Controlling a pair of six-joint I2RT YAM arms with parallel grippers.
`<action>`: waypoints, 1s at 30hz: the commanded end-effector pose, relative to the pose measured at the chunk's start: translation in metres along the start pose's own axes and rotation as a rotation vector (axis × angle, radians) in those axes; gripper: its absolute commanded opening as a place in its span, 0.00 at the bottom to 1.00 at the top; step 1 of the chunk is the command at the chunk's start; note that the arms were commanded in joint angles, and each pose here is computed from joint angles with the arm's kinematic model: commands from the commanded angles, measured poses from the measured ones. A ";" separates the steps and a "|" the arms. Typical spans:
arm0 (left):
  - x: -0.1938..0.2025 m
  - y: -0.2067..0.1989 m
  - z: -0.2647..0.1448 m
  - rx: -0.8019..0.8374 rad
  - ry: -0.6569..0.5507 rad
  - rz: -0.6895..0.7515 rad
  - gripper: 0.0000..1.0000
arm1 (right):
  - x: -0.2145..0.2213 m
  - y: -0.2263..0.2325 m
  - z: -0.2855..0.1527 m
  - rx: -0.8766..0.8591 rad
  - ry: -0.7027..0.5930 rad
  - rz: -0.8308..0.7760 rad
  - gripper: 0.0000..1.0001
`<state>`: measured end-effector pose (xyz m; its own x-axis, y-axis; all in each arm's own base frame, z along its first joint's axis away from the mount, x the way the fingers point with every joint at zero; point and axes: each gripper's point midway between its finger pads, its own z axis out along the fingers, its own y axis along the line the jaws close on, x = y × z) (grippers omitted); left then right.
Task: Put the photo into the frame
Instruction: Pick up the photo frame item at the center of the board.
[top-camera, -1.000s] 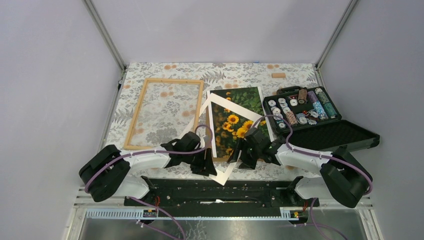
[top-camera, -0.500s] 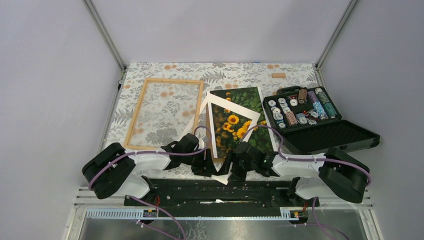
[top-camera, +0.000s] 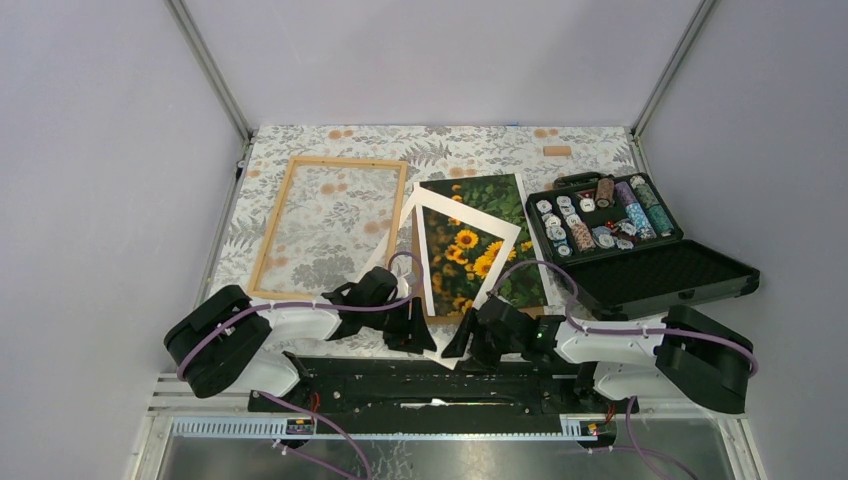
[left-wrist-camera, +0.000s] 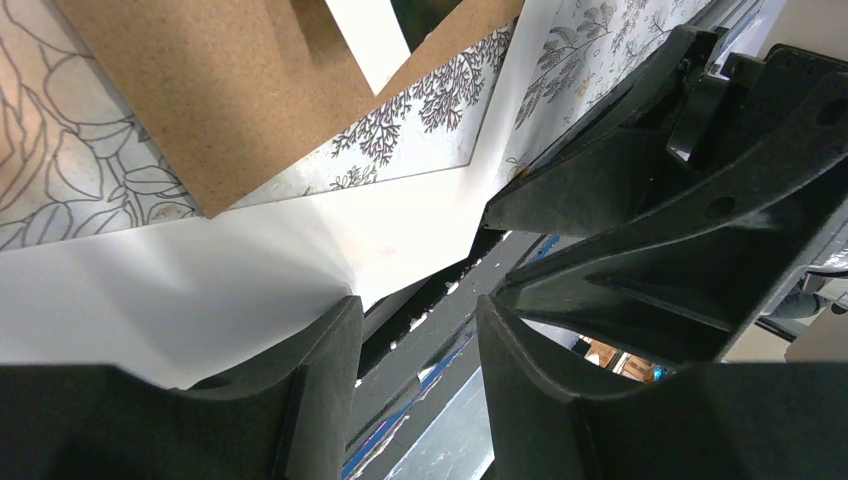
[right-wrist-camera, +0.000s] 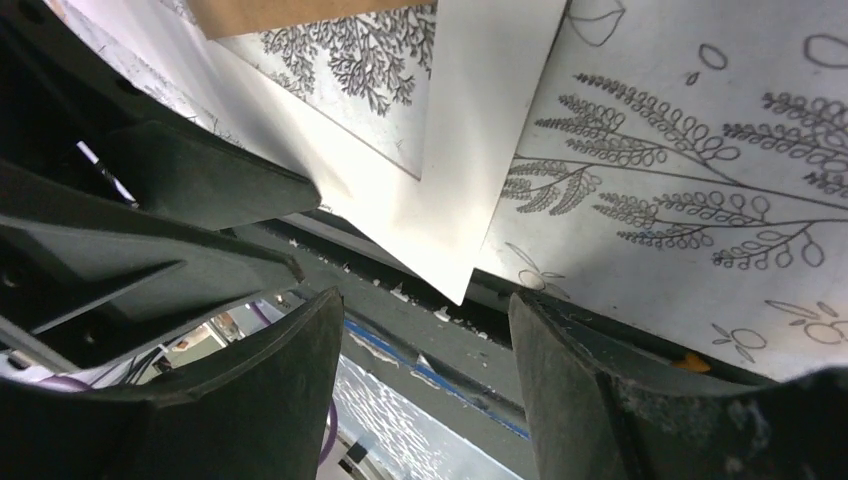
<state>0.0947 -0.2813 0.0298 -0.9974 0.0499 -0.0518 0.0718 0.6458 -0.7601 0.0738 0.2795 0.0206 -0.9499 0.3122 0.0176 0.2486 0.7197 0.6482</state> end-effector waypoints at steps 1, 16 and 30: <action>-0.001 0.018 0.004 -0.064 -0.032 0.017 0.51 | -0.004 0.000 0.008 0.014 -0.035 -0.002 0.68; 0.000 0.020 0.001 -0.068 -0.046 0.012 0.48 | -0.039 0.045 -0.011 -0.251 -0.248 0.052 0.59; 0.002 0.018 -0.002 -0.066 -0.038 0.022 0.48 | -0.095 0.052 -0.030 -0.259 -0.538 0.010 0.70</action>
<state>0.0935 -0.2776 0.0289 -0.9965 0.0372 -0.0751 0.0812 0.6487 -0.7567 0.1379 0.2759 0.0627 -0.7955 0.5727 -0.1977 0.1853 0.5407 0.8206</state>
